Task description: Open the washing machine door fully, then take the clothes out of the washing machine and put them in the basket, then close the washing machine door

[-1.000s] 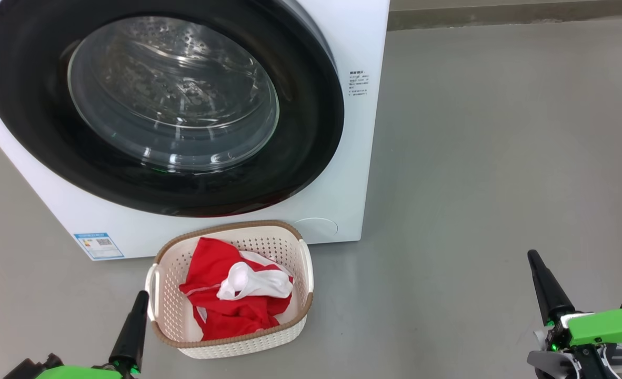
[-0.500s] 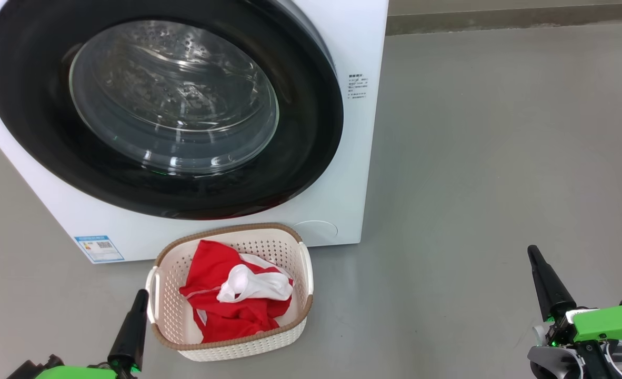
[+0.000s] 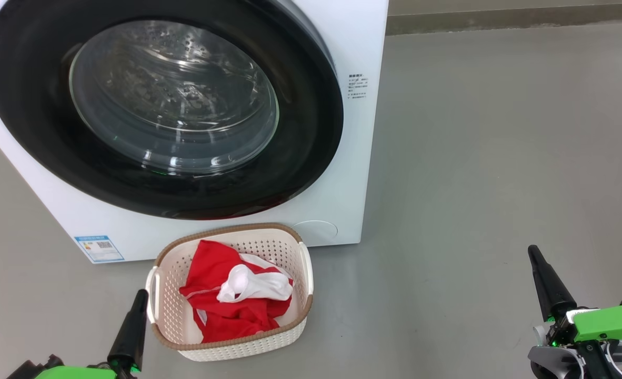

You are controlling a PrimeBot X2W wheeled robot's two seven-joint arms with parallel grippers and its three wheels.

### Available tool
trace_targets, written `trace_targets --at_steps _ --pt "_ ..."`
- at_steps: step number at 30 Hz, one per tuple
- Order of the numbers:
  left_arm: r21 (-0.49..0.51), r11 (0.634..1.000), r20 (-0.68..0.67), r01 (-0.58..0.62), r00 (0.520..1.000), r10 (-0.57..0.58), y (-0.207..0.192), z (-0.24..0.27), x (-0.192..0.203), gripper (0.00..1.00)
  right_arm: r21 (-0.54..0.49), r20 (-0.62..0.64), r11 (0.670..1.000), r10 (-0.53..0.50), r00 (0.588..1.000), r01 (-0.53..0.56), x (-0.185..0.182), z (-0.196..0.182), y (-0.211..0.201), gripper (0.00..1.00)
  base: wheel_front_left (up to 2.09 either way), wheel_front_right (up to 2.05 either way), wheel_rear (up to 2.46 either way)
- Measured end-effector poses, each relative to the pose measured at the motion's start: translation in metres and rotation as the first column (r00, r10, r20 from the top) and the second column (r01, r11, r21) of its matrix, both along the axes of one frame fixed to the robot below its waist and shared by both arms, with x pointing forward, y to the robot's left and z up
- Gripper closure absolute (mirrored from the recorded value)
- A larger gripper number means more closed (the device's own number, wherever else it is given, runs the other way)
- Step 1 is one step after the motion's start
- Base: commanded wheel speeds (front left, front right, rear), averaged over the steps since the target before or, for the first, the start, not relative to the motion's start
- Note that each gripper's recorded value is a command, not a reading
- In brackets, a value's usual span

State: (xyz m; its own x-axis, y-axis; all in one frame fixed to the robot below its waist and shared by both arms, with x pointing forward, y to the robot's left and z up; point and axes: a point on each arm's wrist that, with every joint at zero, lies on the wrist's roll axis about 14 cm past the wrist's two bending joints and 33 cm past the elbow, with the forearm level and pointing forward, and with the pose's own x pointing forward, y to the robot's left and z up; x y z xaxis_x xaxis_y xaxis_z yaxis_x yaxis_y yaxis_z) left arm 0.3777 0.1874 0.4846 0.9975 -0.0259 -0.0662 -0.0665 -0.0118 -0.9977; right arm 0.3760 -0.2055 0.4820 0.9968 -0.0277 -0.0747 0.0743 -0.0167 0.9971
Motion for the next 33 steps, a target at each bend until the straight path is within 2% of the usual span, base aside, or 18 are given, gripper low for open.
trace_targets --at_steps 33 --pt "-0.005 1.000 0.000 -0.002 1.000 0.002 0.0003 -0.0002 -0.0001 1.00 0.002 0.000 1.000 0.001 1.000 -0.001 -0.0001 0.0000 -0.0003 1.00 0.00 0.00 0.00"
